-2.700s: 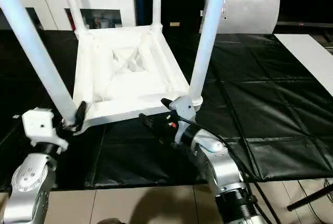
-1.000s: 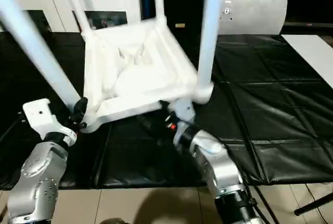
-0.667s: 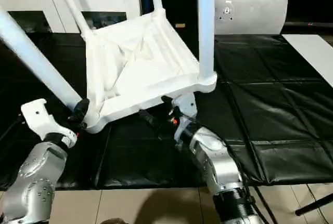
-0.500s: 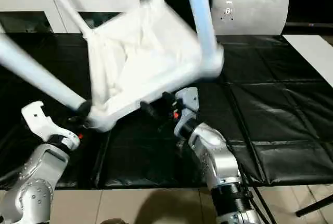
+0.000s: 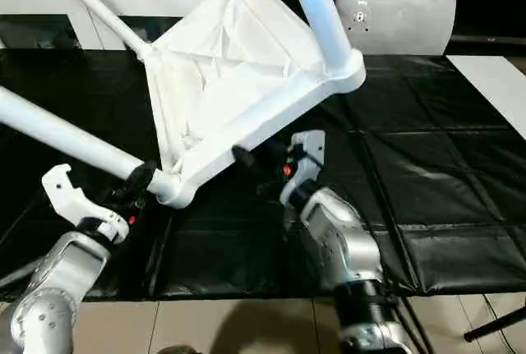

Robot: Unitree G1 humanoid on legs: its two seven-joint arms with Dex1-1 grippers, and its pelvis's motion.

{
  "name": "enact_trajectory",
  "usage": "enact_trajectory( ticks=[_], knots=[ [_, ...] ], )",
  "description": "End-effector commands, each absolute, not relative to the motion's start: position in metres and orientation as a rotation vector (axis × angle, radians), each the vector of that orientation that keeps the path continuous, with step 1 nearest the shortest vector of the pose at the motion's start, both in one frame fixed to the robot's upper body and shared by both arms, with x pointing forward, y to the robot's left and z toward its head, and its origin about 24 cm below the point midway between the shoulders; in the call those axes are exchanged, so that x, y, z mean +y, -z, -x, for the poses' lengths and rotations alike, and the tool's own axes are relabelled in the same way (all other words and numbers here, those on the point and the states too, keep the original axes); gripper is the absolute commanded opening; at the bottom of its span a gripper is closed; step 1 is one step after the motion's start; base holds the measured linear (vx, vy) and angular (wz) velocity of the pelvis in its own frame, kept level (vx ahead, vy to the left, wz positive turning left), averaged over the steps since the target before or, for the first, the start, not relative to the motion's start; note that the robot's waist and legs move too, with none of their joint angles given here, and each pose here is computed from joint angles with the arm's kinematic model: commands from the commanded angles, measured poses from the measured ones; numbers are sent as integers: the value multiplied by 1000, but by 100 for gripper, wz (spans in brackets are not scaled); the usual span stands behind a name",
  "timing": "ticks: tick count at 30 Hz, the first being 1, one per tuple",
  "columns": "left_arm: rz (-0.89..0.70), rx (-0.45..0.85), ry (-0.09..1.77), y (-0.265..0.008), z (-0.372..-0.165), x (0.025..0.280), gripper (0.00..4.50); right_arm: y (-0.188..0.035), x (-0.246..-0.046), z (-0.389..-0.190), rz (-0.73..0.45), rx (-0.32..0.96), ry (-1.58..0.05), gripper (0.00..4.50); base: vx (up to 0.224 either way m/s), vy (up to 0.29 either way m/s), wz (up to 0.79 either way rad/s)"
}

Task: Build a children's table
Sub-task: Flip table

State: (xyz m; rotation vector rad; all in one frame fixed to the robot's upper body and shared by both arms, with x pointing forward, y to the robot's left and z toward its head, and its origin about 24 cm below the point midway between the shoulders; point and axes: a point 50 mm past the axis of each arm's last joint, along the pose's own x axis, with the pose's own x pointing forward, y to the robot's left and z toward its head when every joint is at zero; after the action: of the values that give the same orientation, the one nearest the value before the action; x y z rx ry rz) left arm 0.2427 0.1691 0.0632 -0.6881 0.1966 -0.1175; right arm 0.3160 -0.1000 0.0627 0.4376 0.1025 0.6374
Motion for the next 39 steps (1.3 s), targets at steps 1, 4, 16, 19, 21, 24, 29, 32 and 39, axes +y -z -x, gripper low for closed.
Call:
enact_trajectory(
  ticks=[1, 4, 16, 19, 21, 24, 29, 32, 39],
  knots=[
    [781, 347, 245, -44, -236, 142, 199, -67, -100, -323, -501, 82, -600, 450, 0, 0, 0],
    [764, 359, 276, -44, -234, 140, 199, -68, -94, -334, -570, 82, -555, 450, 0, 0, 0],
    [703, 382, 339, -42, -232, 141, 199, -94, -60, -354, -1000, 8, -636, 416, 0, 0, 0],
    [702, 381, 340, -42, -231, 142, 199, -95, -52, -352, -1036, 20, -678, 404, 0, 0, 0],
    [700, 381, 341, -41, -231, 143, 199, -93, -49, -351, -1029, 26, -692, 374, 0, 0, 0],
    [699, 380, 341, -41, -232, 143, 199, -93, -48, -352, -1022, 32, -697, 360, 0, 0, 0],
    [694, 390, 349, -38, -232, 143, 199, -90, -52, -353, -1024, 48, -680, 313, 0, 0, 0],
    [690, 387, 358, -39, -233, 143, 199, -89, -52, -352, -1036, 55, -685, 288, 0, 0, 0],
    [678, 384, 358, -38, -233, 145, 199, -88, -52, -353, -1031, 64, -677, 253, 0, 0, 0]
  ],
)
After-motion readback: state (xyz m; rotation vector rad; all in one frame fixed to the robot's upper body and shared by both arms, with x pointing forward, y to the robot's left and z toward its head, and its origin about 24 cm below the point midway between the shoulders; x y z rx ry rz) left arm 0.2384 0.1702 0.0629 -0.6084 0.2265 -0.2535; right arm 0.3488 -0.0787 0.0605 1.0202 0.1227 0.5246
